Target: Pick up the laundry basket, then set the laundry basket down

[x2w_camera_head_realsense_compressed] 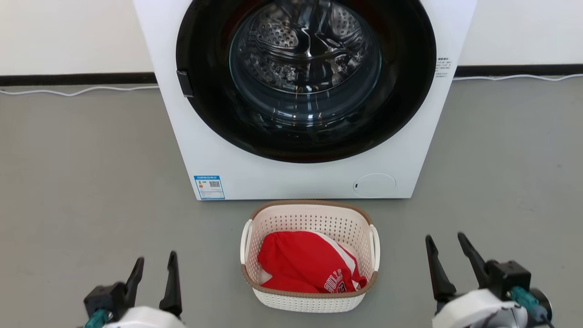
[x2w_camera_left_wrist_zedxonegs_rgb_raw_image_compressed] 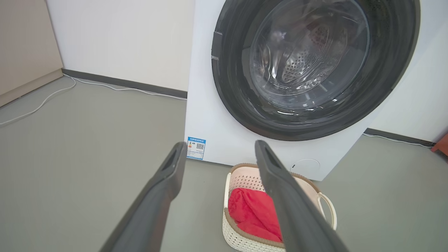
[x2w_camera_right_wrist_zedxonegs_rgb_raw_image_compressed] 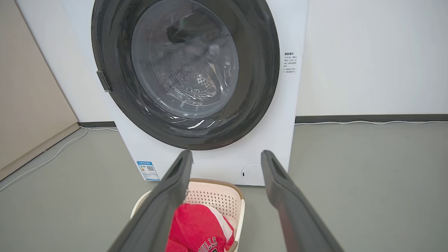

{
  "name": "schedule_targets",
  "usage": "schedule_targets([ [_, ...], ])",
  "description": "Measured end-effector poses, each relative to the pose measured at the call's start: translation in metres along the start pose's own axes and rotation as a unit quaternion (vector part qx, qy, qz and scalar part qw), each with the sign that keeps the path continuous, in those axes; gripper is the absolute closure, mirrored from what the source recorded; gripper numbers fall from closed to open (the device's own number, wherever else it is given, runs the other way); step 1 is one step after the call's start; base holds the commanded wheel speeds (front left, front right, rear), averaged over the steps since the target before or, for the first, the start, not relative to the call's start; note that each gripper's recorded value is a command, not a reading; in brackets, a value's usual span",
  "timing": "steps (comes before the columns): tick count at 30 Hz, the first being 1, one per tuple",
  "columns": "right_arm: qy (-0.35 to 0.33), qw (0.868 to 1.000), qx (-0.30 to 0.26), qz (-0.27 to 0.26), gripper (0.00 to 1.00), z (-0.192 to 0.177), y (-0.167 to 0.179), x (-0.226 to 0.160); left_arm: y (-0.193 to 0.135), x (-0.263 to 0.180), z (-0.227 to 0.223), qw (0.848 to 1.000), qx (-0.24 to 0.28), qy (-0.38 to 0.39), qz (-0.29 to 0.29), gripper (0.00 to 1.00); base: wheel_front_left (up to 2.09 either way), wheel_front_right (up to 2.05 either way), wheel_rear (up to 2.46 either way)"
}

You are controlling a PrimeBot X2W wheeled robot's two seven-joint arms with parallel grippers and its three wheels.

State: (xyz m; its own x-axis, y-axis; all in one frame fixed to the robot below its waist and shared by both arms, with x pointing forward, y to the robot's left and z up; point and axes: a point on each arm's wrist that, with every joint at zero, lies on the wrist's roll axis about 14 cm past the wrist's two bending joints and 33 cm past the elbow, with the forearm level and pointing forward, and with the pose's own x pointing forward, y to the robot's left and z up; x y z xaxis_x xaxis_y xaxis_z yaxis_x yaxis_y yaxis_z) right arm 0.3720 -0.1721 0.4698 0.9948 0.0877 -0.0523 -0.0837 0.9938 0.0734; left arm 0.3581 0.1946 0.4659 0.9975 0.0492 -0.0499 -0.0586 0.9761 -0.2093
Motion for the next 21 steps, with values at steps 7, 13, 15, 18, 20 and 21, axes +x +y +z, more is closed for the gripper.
schedule_targets([
  [7,0.011,1.000,-0.002,-0.015,0.00,-0.0089,-0.0089,-0.0121,0.0054,-0.0076,-0.0051,1.000,0.002,0.007,0.009,0.00,0.00,0.00,0.00],
  [13,0.010,1.000,0.000,-0.015,0.00,-0.0084,-0.0072,-0.0116,0.0070,-0.0080,-0.0046,1.000,0.004,0.006,0.012,0.00,0.00,0.00,0.00],
  [15,0.010,1.000,0.001,-0.014,0.00,-0.0084,-0.0068,-0.0114,0.0074,-0.0082,-0.0045,1.000,0.004,0.006,0.013,0.00,0.00,0.00,0.00],
  [18,0.010,1.000,0.001,-0.013,0.00,-0.0084,-0.0059,-0.0109,0.0082,-0.0086,-0.0045,1.000,0.004,0.006,0.014,0.00,0.00,0.00,0.00],
  [20,0.011,1.000,0.001,-0.012,0.00,-0.0086,-0.0053,-0.0106,0.0086,-0.0088,-0.0046,1.000,0.004,0.006,0.015,0.00,0.00,0.00,0.00],
  [21,0.011,1.000,0.001,-0.012,0.00,-0.0087,-0.0051,-0.0105,0.0087,-0.0090,-0.0050,1.000,0.004,0.007,0.015,0.00,0.00,0.00,0.00],
])
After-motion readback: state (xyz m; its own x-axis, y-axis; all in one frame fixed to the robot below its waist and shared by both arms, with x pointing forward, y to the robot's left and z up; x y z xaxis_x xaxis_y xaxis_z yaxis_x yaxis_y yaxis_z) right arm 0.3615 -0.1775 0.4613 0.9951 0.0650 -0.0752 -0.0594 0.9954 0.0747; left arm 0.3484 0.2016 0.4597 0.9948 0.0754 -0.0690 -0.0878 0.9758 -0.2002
